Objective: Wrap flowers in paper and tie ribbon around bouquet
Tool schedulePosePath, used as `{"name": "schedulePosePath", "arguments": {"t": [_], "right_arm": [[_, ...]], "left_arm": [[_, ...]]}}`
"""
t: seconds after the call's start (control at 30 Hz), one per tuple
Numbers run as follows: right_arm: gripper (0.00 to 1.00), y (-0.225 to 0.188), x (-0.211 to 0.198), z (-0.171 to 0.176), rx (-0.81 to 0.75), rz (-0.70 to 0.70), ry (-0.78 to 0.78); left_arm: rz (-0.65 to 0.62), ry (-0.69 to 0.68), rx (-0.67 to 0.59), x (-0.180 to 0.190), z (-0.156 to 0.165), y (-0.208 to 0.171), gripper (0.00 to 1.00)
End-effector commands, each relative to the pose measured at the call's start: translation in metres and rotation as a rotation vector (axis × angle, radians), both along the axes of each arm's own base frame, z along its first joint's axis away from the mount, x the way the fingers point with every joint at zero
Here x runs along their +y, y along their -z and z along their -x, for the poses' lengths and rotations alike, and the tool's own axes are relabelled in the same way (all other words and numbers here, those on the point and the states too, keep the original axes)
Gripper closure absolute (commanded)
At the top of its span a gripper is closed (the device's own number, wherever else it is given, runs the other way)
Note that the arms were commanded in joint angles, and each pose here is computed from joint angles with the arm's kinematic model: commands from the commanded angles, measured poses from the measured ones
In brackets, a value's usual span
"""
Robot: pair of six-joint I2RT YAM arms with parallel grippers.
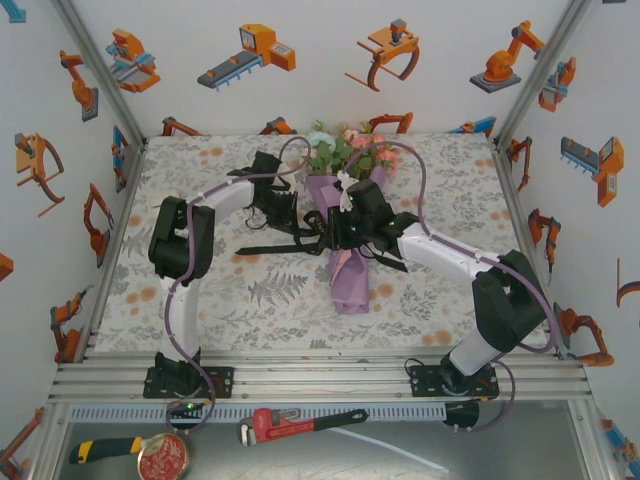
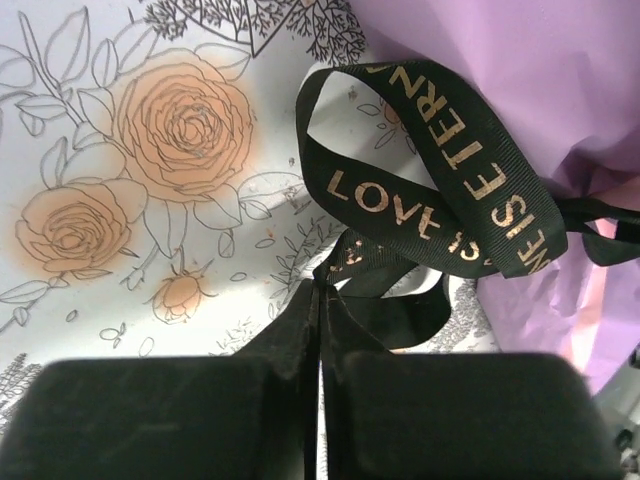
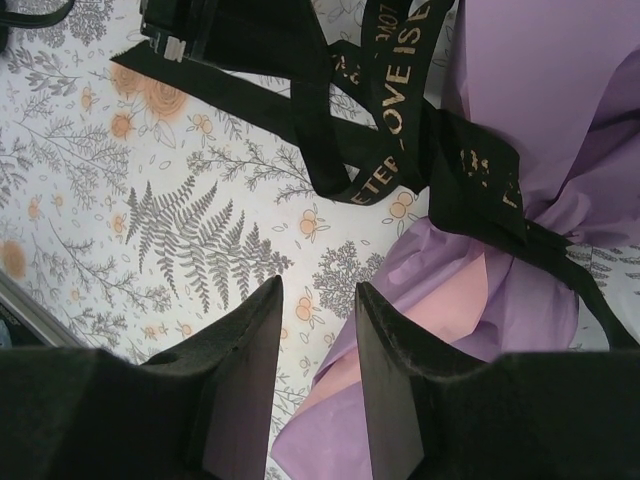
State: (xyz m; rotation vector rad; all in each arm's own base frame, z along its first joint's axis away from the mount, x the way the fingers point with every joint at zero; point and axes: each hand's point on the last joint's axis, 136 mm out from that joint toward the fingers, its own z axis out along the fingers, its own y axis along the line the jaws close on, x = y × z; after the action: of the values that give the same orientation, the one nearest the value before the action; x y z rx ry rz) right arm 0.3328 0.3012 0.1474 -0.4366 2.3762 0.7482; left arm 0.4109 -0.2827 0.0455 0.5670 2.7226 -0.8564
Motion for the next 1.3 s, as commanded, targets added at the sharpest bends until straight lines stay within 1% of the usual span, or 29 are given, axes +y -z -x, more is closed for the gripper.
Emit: {"name": "schedulePosePath", "arguments": {"t": [0.0,0.17,0.27,0.37,0.43,0.53,0.67,0.83,0.9,0.97,1.0,1.03,1.07,1.13,1.17,1.27], "right_arm": [[0.63,-0.025,0.004,-0.006,-0.058,-0.031,-0.007],[0.63,-0.039,0.017,-0.003,-0.117,-0.104,-0.083],[0.59,-0.045,0.030,0.000,-0.149,-0.156,-0.157],[0.52,-0.042,0.038,-0.004,-0.176,-0.167,-0.199],[0.48,-0.042,0.043,-0.006,-0.198,-0.176,-0.219],[0.47,-0.038,0.052,-0.009,-0.209,-0.213,-0.247],[0.53,-0.024,0.059,-0.011,-0.169,-0.241,-0.248],[0.63,-0.016,0.059,-0.015,-0.159,-0.235,-0.233],[0.68,-0.014,0.057,-0.014,-0.155,-0.228,-0.227],[0.78,-0.013,0.054,-0.015,-0.159,-0.217,-0.212],[0.80,-0.012,0.051,-0.015,-0.160,-0.209,-0.204],[0.79,-0.011,0.049,-0.016,-0.158,-0.194,-0.193],[0.74,-0.010,0.046,-0.015,-0.158,-0.178,-0.192],[0.58,-0.008,0.042,-0.015,-0.163,-0.154,-0.186],[0.54,-0.007,0.040,-0.015,-0.164,-0.145,-0.178],[0.53,-0.004,0.040,-0.015,-0.188,-0.137,-0.166]], "left_arm": [[0.053,-0.031,0.064,-0.005,0.012,-0.025,1.00],[0.175,-0.201,0.219,-0.014,0.024,-0.066,1.00],[0.210,-0.289,0.345,-0.016,0.035,-0.069,1.00],[0.227,-0.345,0.453,-0.018,0.044,-0.065,1.00],[0.230,-0.361,0.469,-0.018,0.045,-0.066,1.00],[0.228,-0.384,0.479,-0.018,0.043,-0.069,1.00],[0.235,-0.402,0.501,-0.020,0.040,-0.070,1.00],[0.225,-0.415,0.506,-0.018,0.039,-0.067,1.00],[0.220,-0.418,0.508,-0.017,0.039,-0.066,1.00],[0.218,-0.424,0.509,-0.015,0.039,-0.065,1.00],[0.216,-0.429,0.509,-0.014,0.038,-0.064,1.00],[0.217,-0.430,0.509,-0.014,0.038,-0.065,1.00],[0.217,-0.435,0.510,-0.014,0.038,-0.065,1.00],[0.223,-0.445,0.511,-0.013,0.035,-0.067,1.00],[0.227,-0.450,0.513,-0.013,0.035,-0.068,1.00],[0.244,-0.470,0.524,-0.014,0.031,-0.070,1.00]]}}
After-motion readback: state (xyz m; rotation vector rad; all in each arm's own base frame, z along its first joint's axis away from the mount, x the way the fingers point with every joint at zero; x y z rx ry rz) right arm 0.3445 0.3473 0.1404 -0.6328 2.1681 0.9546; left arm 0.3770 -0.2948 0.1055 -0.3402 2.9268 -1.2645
